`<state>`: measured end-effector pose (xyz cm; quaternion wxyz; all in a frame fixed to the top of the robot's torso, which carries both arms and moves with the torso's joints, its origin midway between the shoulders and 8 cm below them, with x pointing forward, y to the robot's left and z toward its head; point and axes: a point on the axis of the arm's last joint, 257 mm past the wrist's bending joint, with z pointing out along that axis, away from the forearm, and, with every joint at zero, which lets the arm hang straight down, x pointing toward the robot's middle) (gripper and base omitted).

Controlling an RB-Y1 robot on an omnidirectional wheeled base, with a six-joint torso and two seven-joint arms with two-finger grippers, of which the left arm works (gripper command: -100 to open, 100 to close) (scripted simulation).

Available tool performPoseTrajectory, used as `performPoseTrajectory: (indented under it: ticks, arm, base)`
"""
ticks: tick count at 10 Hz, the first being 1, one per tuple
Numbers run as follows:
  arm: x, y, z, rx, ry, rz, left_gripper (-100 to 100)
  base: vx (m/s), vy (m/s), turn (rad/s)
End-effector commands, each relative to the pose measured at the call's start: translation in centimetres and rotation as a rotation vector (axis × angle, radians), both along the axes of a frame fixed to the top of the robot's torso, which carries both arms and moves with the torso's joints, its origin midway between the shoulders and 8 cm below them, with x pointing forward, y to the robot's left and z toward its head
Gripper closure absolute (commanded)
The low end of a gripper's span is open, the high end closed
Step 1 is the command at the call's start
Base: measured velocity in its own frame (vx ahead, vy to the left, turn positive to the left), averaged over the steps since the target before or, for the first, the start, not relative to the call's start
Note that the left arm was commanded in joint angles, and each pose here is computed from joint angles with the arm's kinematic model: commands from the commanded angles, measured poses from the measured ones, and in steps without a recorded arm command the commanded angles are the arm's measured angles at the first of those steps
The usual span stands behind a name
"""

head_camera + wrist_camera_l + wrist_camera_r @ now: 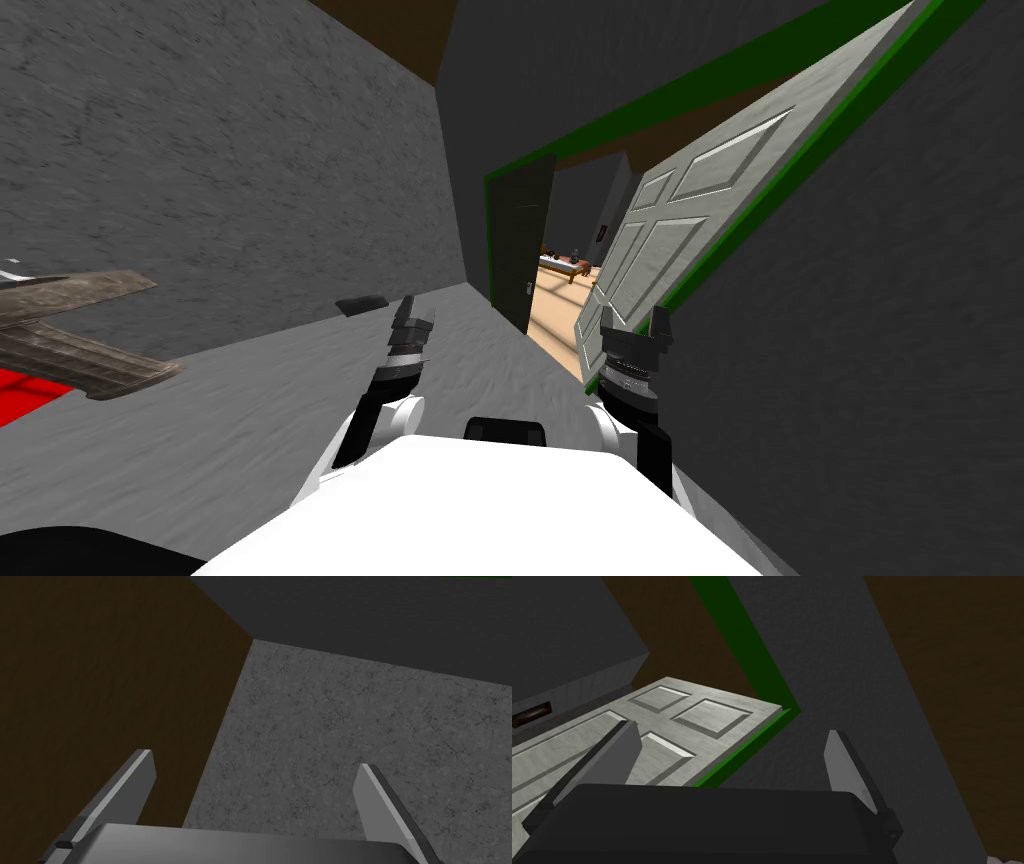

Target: Push the door open

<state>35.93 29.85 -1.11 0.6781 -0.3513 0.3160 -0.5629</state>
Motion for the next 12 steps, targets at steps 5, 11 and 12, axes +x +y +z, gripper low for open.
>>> performPoseTrajectory:
  ticks: [5,11,12]
  arm:
    - [2.0,-0.8,-3.3,0.004,0.046,-0.035,-100]
    - [4.3,-2.0,-7.6,0.007,0.105,-0.078,-100]
    - [4.5,-2.2,-8.1,0.007,0.113,-0.084,-100]
  base:
    - [0.139,0.003,-0.073]
    - [0.134,0.020,-0.070]
    - [0.118,0.004,-0.074]
